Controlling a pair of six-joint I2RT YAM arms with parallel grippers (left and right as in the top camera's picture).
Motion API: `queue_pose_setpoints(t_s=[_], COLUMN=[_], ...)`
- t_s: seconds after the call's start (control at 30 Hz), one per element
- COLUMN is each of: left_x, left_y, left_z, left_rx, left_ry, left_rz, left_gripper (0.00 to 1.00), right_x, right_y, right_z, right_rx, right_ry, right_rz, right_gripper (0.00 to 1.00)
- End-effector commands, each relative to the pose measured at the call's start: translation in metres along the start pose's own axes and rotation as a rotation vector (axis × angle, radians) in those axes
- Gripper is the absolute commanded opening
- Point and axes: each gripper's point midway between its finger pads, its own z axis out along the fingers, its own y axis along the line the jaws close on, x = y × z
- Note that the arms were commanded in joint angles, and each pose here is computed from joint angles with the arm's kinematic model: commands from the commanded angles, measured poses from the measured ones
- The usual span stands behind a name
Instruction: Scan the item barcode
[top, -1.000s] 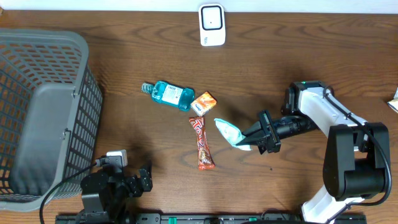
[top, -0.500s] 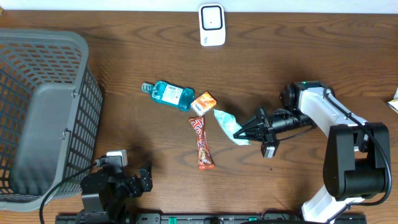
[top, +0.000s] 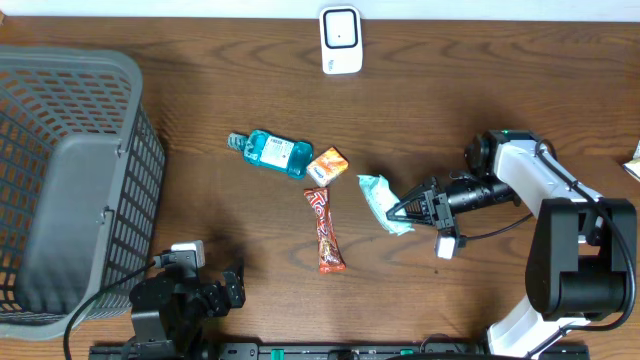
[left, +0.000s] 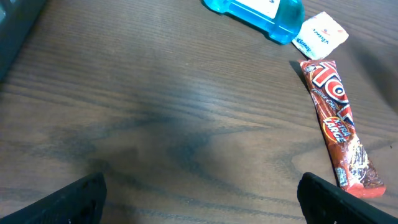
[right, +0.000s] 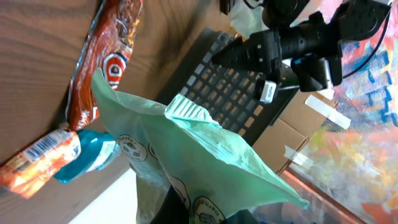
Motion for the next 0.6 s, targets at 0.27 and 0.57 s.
queue_pose_setpoints(t_s=[0.27, 0.57], left_x=[0.001, 0.001], left_y=[0.0, 0.0], left_z=[-0.001, -0.001], left_rx=[-0.001, -0.001], left_ry=[0.003, 0.003], left_rz=[0.008, 0.007], left_gripper=[0.98, 0.98], right_x=[-0.001, 0.006], right_y=[0.002, 0.015], right_z=[-0.002, -0.003], right_rx=[-0.019, -0.052], right_ry=[-0.013, -0.032], right_rz=[-0.076, -1.221], right_gripper=[0.01, 0.01])
